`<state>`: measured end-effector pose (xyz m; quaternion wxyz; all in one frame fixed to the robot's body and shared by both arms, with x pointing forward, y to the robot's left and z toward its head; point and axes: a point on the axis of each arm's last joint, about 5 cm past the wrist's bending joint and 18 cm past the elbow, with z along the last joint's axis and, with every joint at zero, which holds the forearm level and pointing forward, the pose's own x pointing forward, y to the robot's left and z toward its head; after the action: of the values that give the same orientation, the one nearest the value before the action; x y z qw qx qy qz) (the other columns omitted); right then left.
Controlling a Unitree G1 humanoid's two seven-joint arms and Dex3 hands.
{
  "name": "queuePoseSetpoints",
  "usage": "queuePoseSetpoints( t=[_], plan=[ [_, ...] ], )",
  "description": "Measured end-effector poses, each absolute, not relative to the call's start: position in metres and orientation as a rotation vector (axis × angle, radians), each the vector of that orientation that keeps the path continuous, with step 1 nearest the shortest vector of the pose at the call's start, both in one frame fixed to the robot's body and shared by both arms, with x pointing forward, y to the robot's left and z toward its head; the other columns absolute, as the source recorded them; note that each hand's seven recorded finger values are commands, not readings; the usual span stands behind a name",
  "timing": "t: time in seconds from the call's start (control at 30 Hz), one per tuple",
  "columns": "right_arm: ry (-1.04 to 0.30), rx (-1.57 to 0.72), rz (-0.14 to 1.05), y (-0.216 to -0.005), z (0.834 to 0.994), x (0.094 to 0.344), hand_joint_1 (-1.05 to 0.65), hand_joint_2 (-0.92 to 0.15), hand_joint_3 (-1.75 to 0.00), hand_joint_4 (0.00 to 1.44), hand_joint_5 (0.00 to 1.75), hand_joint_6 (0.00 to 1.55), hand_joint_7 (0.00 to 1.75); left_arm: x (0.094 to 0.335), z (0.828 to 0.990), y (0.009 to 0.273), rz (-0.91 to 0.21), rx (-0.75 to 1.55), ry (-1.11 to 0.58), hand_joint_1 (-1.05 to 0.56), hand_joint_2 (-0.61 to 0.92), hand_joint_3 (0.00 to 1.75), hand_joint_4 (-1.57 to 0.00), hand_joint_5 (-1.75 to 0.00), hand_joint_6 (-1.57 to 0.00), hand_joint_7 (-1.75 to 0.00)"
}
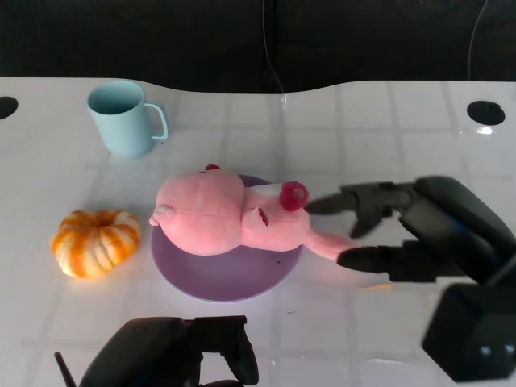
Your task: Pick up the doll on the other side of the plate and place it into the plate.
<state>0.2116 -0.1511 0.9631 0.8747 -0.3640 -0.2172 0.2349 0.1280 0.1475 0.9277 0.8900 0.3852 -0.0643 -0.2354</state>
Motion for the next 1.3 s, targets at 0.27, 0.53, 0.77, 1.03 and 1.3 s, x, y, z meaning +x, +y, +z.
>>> queuePoseSetpoints(
  t=[0.27,0.53,0.77,1.03,1.3],
  plan=[
    [-0.359,-0.737,0.431,-0.174,0.949,0.187,0.05,-0.49,-0.89,0.85,1.41,0.97,0.69,0.128,0.928,0.148,-0.494,0.796,-0.145,-0.32,0.92,0.38,-0.64,-1.60,-0.65,-1.21],
    [-0.290,-0.795,0.408,-0.190,0.948,0.168,0.05,-0.35,-1.26,0.88,1.66,0.89,1.20,0.128,0.927,0.151,-0.491,0.797,-0.138,-0.32,0.92,0.37,-0.64,-1.62,-0.64,-1.22],
    [-0.258,-0.825,0.381,-0.191,0.944,0.161,0.10,-0.31,-1.34,0.90,1.71,0.88,1.31,0.128,0.927,0.155,-0.491,0.801,-0.151,-0.32,0.92,0.37,-0.64,-1.63,-0.65,-1.22],
    [-0.220,-0.910,0.355,-0.191,0.935,0.163,0.07,-0.29,-1.25,0.91,1.74,0.88,1.35,0.127,0.924,0.156,-0.495,0.802,-0.148,-0.31,0.92,0.35,-0.65,-1.63,-0.66,-1.22],
    [-0.225,-0.931,0.356,-0.191,0.928,0.163,0.07,-0.36,-1.09,0.93,1.75,0.89,1.35,0.126,0.920,0.157,-0.497,0.797,-0.139,-0.29,0.92,0.30,-0.66,-1.59,-0.69,-1.13]
  ],
)
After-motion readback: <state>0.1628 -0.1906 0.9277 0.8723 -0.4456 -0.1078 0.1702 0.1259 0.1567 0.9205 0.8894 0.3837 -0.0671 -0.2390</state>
